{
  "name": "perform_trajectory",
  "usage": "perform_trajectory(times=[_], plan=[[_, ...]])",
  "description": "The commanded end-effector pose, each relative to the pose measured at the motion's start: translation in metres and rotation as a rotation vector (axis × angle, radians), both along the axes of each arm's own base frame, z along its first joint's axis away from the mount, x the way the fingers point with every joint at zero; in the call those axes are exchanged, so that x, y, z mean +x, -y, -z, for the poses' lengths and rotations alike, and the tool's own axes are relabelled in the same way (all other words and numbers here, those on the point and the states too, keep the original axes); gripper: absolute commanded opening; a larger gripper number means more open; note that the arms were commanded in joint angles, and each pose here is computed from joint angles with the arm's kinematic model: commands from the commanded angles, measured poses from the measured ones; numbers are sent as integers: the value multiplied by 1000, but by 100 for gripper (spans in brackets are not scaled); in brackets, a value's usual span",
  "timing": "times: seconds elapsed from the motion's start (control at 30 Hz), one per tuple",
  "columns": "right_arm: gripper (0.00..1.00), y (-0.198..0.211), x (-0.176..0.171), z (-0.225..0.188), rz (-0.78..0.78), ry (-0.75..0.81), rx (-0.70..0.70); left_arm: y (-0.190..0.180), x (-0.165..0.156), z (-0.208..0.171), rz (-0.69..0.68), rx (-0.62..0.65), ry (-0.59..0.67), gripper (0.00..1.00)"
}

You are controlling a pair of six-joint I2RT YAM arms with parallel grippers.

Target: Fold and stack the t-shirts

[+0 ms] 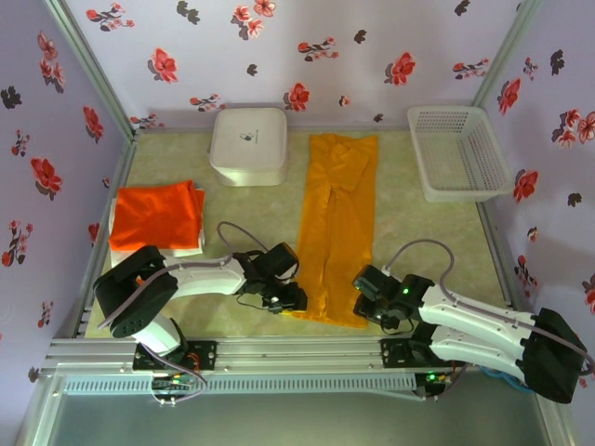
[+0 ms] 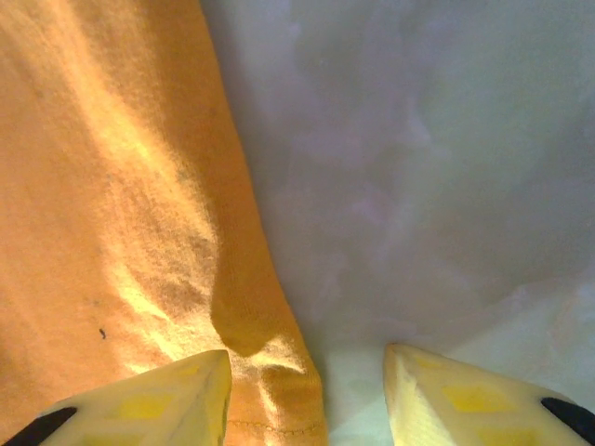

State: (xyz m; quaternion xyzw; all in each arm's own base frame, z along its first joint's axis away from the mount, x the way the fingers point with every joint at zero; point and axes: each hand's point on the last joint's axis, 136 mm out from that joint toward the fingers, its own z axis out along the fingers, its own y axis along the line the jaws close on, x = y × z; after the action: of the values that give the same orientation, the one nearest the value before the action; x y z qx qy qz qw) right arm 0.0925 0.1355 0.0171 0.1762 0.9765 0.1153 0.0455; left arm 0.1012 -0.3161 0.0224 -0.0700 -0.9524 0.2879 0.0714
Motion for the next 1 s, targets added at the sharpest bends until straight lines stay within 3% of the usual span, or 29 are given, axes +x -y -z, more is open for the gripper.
perform_trajectory(times=[0.0, 0.43, 0.97], plan=[[47, -17, -12, -6, -52, -55, 72, -1, -6, 4, 1, 16, -26, 32], [44, -14, -17, 0, -54, -71, 73, 1, -9, 8, 5, 22, -32, 30], [14, -18, -3, -5, -19, 21, 130, 4, -7, 4, 0, 10, -25, 14]])
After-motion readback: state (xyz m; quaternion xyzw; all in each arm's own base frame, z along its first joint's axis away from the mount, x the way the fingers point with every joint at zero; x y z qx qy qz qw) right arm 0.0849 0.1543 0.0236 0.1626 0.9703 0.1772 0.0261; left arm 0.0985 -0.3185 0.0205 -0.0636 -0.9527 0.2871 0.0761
